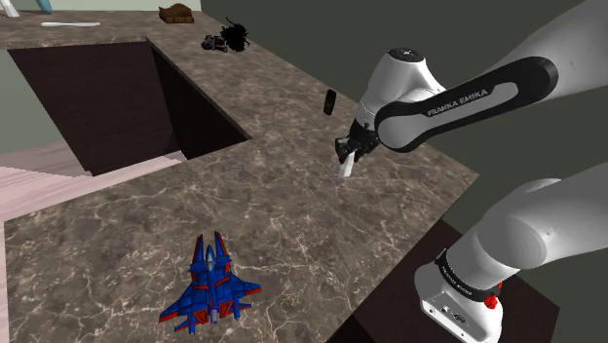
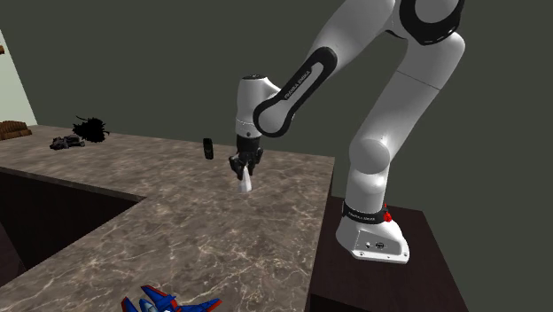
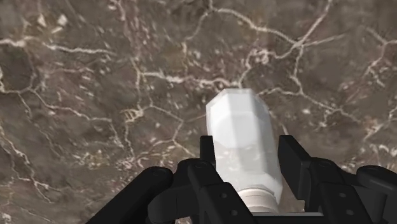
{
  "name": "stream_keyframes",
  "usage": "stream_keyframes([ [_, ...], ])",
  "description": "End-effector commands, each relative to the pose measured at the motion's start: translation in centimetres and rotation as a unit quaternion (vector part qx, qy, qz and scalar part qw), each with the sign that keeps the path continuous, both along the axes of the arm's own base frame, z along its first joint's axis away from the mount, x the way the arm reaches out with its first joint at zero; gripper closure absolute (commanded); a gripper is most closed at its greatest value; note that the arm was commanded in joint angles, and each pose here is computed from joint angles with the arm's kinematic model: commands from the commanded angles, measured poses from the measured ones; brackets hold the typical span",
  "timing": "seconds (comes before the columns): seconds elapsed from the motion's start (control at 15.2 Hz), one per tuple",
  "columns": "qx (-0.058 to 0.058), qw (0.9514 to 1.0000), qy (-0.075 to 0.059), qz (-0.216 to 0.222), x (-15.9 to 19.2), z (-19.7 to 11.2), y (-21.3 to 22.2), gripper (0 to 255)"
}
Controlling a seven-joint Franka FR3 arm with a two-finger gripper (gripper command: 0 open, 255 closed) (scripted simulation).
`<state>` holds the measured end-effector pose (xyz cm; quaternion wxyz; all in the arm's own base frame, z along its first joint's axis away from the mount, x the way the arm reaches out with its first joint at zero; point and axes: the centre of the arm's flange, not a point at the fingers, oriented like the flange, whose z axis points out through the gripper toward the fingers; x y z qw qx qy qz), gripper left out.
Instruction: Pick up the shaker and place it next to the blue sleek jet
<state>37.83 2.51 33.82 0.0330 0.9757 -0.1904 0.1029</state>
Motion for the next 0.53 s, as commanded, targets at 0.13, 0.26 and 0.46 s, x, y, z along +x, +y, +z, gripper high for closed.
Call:
stream_keyframes([
  [0.13, 0.0, 1.0, 0.0, 0.0, 0.0, 1.8, 0.0, 255],
  [0.26, 0.0, 1.0, 0.0, 0.0, 0.0, 2.9, 0.0, 255],
  [0.46, 0.0, 1.0, 0.0, 0.0, 0.0, 4.5, 0.0, 255],
])
